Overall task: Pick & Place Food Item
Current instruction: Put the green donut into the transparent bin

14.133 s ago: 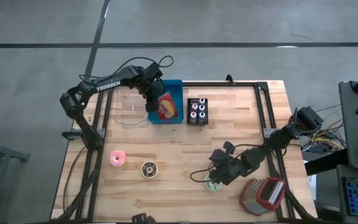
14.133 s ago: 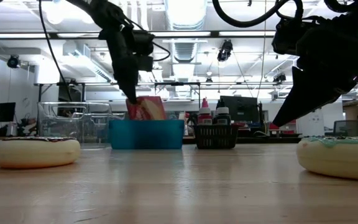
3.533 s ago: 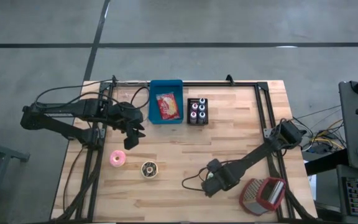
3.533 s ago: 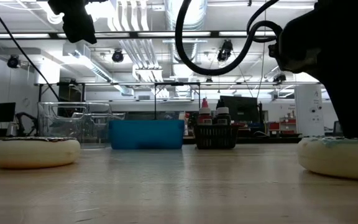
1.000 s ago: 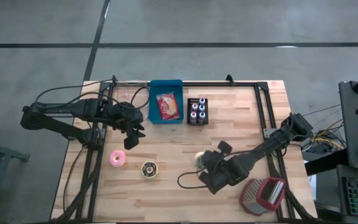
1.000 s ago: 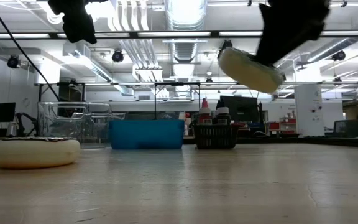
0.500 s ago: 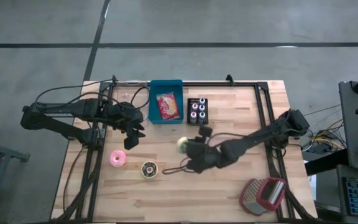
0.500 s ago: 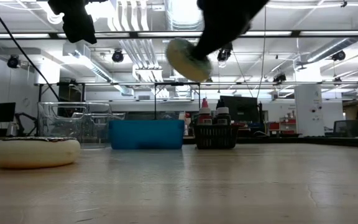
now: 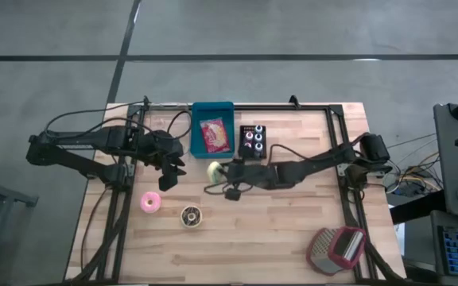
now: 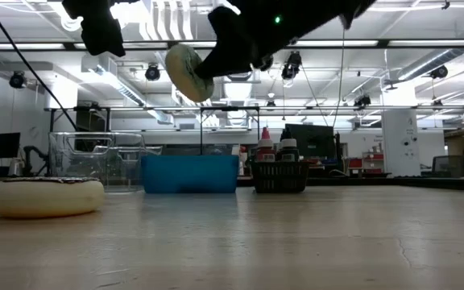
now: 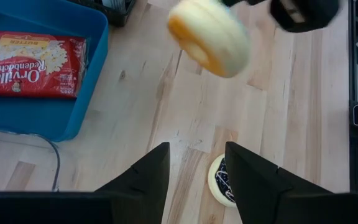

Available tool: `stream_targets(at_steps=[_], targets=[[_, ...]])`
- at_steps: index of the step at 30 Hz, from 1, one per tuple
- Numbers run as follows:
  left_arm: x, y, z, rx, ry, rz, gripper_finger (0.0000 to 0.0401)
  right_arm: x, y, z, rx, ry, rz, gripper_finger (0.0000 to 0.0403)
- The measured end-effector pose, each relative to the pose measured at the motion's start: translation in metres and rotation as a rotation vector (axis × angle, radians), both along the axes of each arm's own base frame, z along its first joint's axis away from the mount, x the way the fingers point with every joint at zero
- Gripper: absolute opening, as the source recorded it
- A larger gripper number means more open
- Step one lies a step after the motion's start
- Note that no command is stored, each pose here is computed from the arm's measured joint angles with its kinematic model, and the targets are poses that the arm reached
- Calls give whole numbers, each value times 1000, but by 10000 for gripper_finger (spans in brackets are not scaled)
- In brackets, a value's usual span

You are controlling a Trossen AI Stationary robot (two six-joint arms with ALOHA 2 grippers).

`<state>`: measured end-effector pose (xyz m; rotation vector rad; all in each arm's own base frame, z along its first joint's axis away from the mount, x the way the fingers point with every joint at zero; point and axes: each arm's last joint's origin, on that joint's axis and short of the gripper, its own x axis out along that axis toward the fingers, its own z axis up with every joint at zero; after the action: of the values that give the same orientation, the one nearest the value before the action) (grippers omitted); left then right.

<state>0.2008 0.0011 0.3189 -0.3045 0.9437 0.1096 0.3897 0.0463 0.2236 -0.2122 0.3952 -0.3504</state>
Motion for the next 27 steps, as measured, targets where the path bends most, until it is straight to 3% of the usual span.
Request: stream_targets(at_steps=[8, 18, 27], targets=[[0, 0, 0, 0, 0, 0, 161, 1, -33, -21, 33, -86, -82, 70], [0, 0, 0, 0, 0, 0, 161, 14, -57, -38, 30, -165, -81, 70], [0, 0, 0, 0, -1, 0, 161, 56, -88, -51, 22, -221, -60, 70]])
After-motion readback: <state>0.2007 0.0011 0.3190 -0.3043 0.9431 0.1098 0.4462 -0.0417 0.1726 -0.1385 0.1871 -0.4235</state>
